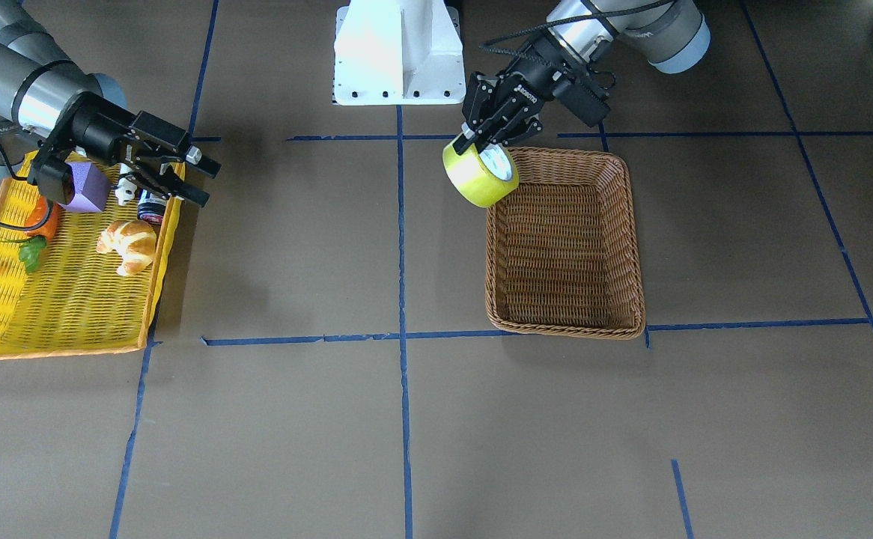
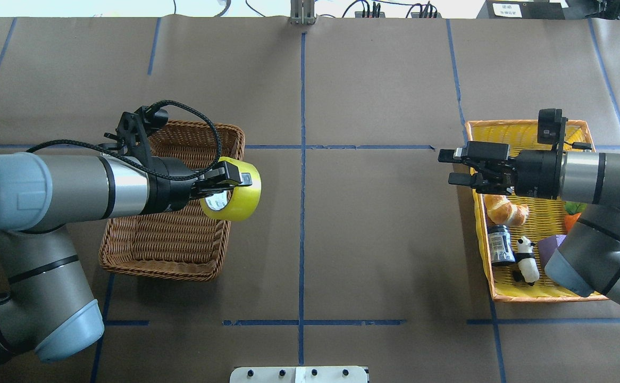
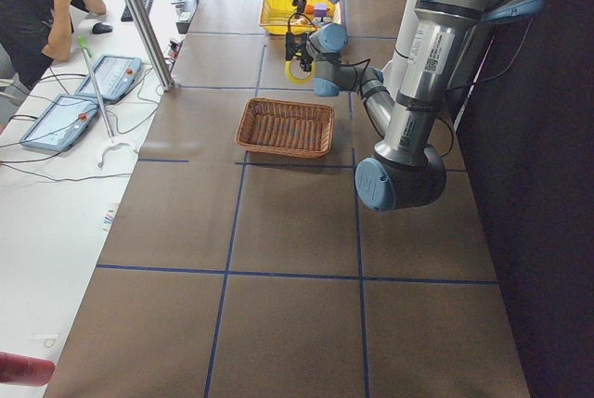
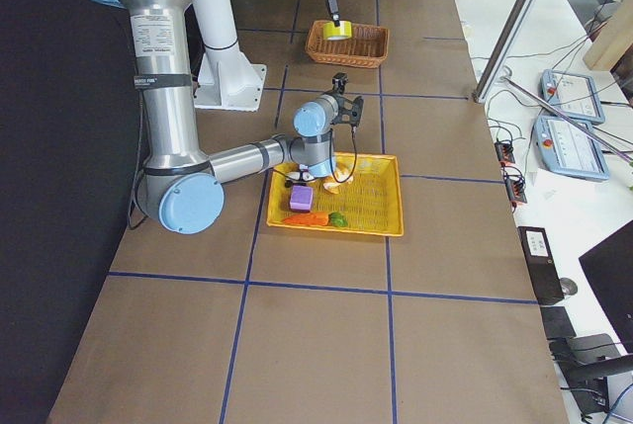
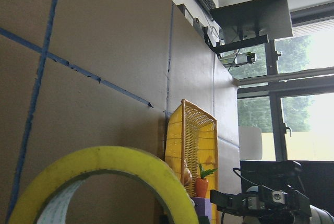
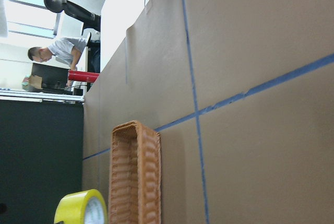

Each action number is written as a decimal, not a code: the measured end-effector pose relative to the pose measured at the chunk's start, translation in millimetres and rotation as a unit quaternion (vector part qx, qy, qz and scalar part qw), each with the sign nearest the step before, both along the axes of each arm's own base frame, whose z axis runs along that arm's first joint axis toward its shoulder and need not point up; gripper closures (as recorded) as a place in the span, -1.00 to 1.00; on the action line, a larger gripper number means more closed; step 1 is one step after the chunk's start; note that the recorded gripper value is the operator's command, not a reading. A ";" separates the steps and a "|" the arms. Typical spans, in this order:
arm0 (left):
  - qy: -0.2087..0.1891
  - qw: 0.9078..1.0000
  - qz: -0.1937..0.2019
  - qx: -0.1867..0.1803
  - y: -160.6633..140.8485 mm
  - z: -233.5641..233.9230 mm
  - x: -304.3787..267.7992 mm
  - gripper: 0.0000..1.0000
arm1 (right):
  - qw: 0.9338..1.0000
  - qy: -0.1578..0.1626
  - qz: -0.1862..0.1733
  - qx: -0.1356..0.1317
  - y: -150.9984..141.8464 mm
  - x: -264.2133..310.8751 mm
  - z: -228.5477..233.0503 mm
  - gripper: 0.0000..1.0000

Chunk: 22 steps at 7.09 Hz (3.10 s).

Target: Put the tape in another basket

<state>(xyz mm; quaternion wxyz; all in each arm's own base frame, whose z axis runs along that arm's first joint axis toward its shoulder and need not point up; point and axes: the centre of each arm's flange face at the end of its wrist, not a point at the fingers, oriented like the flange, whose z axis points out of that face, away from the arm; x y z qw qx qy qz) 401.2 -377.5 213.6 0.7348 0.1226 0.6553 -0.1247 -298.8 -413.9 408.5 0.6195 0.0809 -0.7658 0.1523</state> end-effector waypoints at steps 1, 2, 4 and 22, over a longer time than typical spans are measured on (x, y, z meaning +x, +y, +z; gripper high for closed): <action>-0.062 0.998 0.000 -0.003 -11.2 11.5 2.1 1.00 | 0.999 0.041 0.017 0.007 -14.6 4.8 6.2 -1.00; -0.123 0.992 -0.001 -0.011 -22.2 24.1 1.0 1.00 | 0.996 0.082 0.032 0.010 -31.0 15.4 10.6 -1.00; -0.217 0.976 0.011 -0.024 -30.9 46.6 5.3 1.00 | 0.986 0.162 0.026 0.033 -62.0 55.7 21.4 -1.00; -0.378 0.911 0.117 0.117 -91.4 88.1 -166.6 -1.00 | 0.915 0.381 -0.089 0.100 -70.8 175.3 138.9 -1.00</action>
